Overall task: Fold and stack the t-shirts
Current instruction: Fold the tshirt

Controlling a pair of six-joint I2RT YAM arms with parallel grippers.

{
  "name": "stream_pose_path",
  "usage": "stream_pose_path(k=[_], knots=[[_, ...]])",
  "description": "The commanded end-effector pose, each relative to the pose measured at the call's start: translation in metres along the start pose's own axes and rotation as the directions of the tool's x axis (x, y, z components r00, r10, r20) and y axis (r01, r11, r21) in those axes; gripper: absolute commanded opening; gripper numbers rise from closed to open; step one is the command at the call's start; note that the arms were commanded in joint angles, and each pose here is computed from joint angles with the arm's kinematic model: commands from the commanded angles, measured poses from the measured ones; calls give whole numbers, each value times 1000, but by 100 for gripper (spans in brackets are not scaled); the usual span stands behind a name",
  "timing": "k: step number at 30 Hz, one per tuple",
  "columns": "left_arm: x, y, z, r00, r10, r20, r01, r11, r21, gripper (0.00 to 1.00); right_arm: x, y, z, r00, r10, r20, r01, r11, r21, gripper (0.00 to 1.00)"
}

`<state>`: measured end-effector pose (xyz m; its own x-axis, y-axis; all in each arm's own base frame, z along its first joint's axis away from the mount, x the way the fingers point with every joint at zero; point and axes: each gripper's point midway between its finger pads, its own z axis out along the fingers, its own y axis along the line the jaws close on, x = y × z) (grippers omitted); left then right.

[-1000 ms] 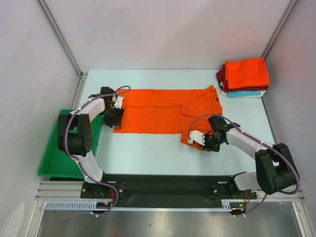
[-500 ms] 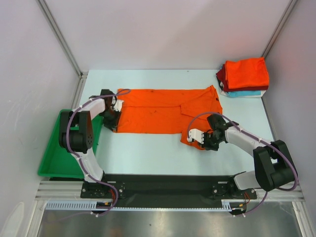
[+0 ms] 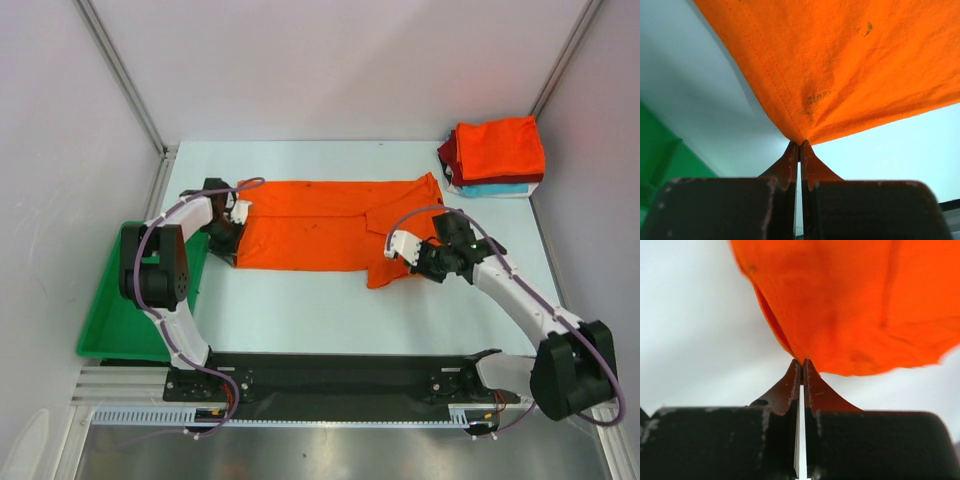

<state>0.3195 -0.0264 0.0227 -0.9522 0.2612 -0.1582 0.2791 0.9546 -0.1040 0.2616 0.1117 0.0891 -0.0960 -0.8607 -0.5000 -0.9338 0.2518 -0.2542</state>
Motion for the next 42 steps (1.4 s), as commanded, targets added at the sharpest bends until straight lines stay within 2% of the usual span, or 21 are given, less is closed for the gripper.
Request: stream_pose_path(k=[1,8,16,29,37,42], knots=[[-19,0,-28,996,29,81,-28,1000,-6,0,-29,-33,-31,996,29,81,-41,988,150,0],[-34,-2,-44,992,49,114,-49,999,2,0,-31,-76,-63,983,112,147,-150,949,278,0],[-51,0,-57,988,68,136,-67,998,-9,0,-52,-123,-88,975,88,206,-159,918,363,0],[-84,17,-62,984,71,162,-59,995,-75,0,-58,-180,-59,968,119,219,-193,914,357,0],[-105,29,-50,987,62,151,-47,994,-100,0,-64,-218,-44,964,125,237,-208,906,368,0],[-131,43,-39,985,65,159,-43,989,-140,1,-60,-244,-18,961,149,234,-227,906,357,0]])
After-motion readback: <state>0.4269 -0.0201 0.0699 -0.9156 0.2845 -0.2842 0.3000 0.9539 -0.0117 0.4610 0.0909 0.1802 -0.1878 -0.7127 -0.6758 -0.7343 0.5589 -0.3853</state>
